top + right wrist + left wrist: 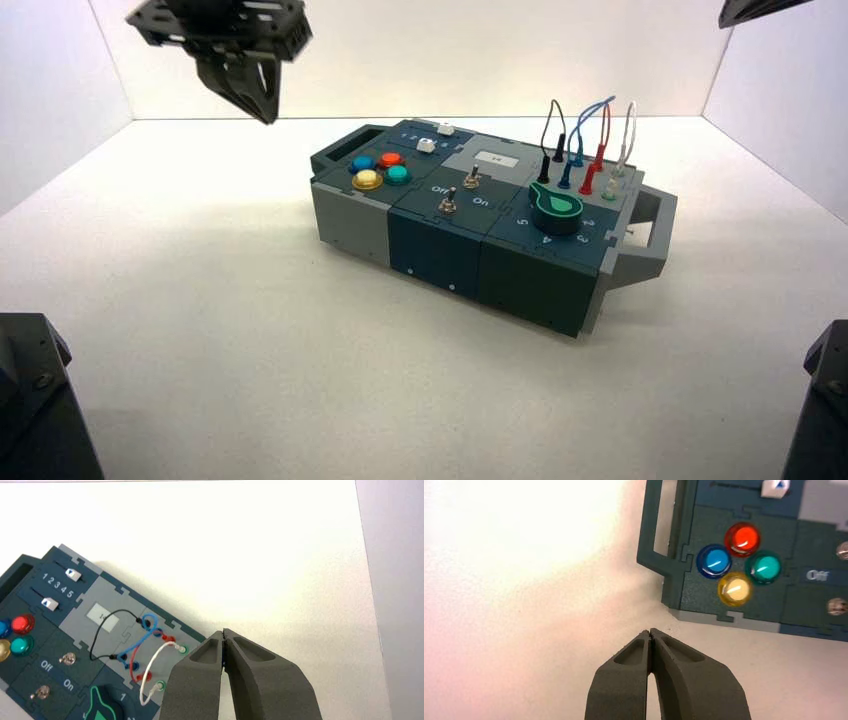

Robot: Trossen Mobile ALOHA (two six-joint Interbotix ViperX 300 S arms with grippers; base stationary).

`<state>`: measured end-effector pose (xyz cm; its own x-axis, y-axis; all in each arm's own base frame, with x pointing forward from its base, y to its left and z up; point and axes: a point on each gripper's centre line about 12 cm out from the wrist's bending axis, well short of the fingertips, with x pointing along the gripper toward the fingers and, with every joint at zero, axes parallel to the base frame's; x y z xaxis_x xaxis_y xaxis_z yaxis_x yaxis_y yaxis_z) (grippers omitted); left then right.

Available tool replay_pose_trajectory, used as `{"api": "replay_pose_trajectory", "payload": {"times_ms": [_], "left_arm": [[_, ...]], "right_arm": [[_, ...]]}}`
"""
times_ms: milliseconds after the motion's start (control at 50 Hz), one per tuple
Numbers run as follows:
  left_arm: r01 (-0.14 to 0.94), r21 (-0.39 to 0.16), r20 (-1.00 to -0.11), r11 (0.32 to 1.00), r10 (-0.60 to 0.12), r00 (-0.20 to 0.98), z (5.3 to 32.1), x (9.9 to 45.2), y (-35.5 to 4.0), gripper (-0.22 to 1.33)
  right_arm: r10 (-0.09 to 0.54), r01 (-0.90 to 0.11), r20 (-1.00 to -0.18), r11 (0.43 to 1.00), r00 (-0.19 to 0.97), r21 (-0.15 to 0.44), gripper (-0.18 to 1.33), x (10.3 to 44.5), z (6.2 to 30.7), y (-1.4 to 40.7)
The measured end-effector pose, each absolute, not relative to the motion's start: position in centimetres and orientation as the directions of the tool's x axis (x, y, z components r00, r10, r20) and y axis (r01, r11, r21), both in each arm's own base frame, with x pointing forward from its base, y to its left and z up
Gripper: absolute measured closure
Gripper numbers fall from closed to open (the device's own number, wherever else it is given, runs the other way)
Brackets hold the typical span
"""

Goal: Rotate the box clockwise.

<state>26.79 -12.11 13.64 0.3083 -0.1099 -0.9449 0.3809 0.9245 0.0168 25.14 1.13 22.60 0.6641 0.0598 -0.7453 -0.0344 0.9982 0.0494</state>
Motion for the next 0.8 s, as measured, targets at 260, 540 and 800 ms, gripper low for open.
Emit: {"api": "replay_pose_trajectory", "payload": {"times_ms": [260,540,800], "left_arm": [[0.407,0.029,-0.964,0.913,-0.082,0.252,11.4,28.4,-12.8,1.28],[0.422,0.032,-0.974,0.906,-0.066,0.215,9.5,29.6,-13.4,1.28],[0.425,0.033,-0.975,0.905,-0.064,0.211,9.1,30.3,-13.7,1.28]], "right_arm": [[0.039,-0.005,-0.738,0.999,0.673,0.049,1.29,25.7,23.1,0.4],[0.032,0.004,-0.739,0.999,0.673,0.047,1.29,26.0,22.7,0.2],[0.038,0.014,-0.778,0.998,0.627,0.061,1.29,26.6,21.2,0.2]]}}
